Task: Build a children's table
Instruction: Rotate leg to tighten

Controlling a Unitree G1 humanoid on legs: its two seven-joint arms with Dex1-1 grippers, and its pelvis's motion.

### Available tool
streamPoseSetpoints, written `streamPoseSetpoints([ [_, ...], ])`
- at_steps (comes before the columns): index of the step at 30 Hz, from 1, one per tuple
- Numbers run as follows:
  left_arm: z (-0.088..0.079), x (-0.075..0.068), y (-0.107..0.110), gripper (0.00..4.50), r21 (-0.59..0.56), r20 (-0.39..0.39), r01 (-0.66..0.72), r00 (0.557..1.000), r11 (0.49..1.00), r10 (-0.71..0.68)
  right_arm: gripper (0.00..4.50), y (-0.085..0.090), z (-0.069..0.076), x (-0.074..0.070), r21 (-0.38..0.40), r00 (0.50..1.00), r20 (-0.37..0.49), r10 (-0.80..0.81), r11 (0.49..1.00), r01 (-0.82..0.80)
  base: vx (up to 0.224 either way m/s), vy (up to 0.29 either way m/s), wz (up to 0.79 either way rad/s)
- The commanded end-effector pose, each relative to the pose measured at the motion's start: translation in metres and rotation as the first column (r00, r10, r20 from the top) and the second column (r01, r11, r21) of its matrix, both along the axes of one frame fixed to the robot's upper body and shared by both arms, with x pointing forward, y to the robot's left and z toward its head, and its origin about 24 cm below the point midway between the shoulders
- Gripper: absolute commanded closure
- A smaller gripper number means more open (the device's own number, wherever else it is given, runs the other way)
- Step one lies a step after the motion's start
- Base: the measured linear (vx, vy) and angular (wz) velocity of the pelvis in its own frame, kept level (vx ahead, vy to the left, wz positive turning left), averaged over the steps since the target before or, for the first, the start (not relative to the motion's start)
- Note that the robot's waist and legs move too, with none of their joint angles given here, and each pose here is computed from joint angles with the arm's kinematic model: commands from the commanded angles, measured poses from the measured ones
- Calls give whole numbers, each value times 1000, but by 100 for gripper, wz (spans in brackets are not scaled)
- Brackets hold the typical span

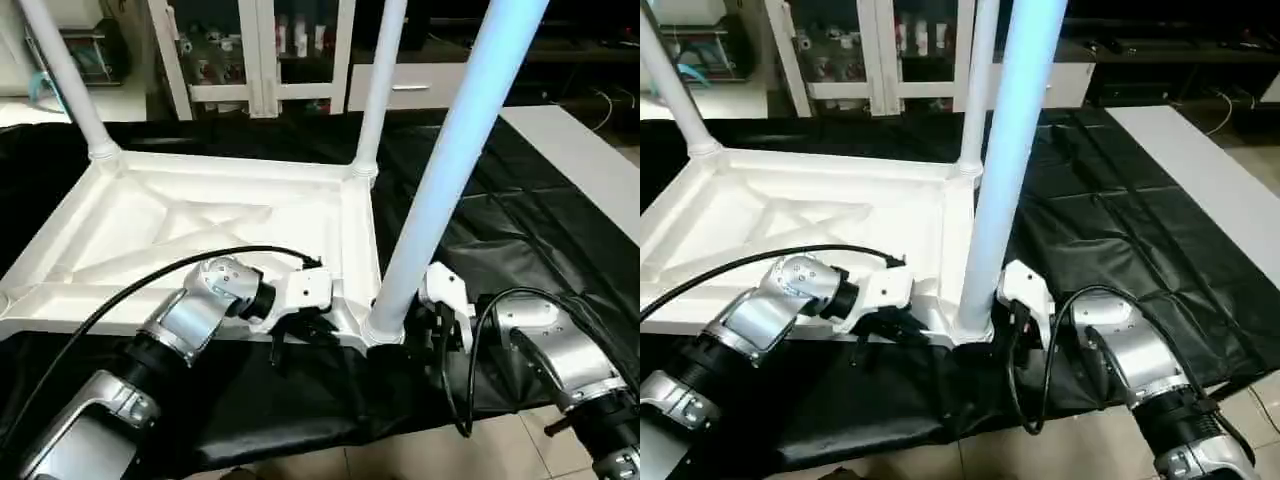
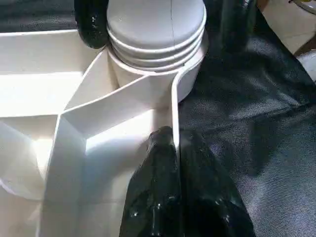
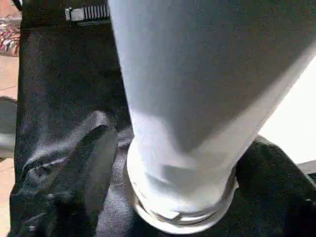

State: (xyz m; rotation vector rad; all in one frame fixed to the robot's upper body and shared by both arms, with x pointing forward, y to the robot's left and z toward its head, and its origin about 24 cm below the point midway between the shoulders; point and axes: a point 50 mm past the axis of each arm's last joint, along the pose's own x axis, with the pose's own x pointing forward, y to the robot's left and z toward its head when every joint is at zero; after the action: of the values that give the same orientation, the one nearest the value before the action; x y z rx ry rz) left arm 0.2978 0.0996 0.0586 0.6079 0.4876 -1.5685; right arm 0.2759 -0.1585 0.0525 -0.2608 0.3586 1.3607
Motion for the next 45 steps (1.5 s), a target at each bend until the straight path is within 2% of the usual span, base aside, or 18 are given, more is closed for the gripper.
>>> streamPoseSetpoints([
  [1,-12,-9,0,450,67,-53,54,997,996,-50,121,-1,5,3,-9,1000,19,23,1000,-23,0,0,0],
  [7,-12,-10,1,450,72,-58,53,997,996,-49,171,-2,5,2,-1,999,9,32,999,-32,0,0,0],
  [17,-12,-8,1,450,70,-58,44,998,997,-40,185,-1,1,1,13,1000,-8,30,999,-30,0,0,0],
  [20,-10,-5,-4,450,21,-49,-11,999,1000,12,185,1,-1,10,35,997,4,-82,996,82,0,0,0],
  [22,-8,1,-12,450,-49,-33,-95,995,994,94,186,1,-5,20,17,978,23,-206,978,206,0,0,0],
  [23,-7,9,-22,450,-98,-25,-191,982,977,189,186,5,-9,30,30,939,13,-343,939,342,0,0,0],
  [24,-7,9,-22,450,-98,-25,-191,982,977,189,186,5,-9,30,30,939,13,-343,939,342,0,0,0],
  [26,-6,21,-35,450,-140,-28,-354,935,925,353,186,16,-10,46,117,831,-47,-554,823,555,0,0,0],
  [27,-6,23,-36,450,-142,-26,-371,928,918,371,186,18,-10,47,122,818,-51,-572,810,574,0,0,0],
  [28,-6,29,-39,450,-144,-17,-444,895,885,446,186,21,-11,52,132,768,-57,-638,758,639,0,0,0],
  [29,-6,29,-40,450,-144,-17,-450,892,882,452,186,21,-12,52,132,764,-58,-643,753,644,0,0,0],
  [30,-6,33,-41,450,-143,-4,-493,867,858,497,186,24,-13,55,132,732,-61,-678,722,679,0,0,0],
  [31,-5,39,-43,450,-144,18,-555,826,819,563,187,25,-15,59,122,684,-43,-728,676,727,0,0,0],
  [33,-3,48,-46,450,-157,73,-631,760,760,646,187,31,-19,64,105,622,-6,-783,618,779,0,0,0],
  [34,-2,52,-48,450,-178,96,-663,724,727,683,187,33,-20,66,97,583,37,-811,584,806,0,0,0],
  [35,1,56,-54,450,-214,122,-698,675,683,728,187,41,-22,69,100,532,53,-845,535,839,0,0,0],
  [40,5,60,-64,450,-268,157,-718,625,642,765,187,62,-21,74,142,449,20,-893,447,883,34,2,2],
  [45,4,61,-65,450,-270,185,-708,627,652,757,187,74,-15,77,183,482,40,-875,480,858,0,0,0],
])
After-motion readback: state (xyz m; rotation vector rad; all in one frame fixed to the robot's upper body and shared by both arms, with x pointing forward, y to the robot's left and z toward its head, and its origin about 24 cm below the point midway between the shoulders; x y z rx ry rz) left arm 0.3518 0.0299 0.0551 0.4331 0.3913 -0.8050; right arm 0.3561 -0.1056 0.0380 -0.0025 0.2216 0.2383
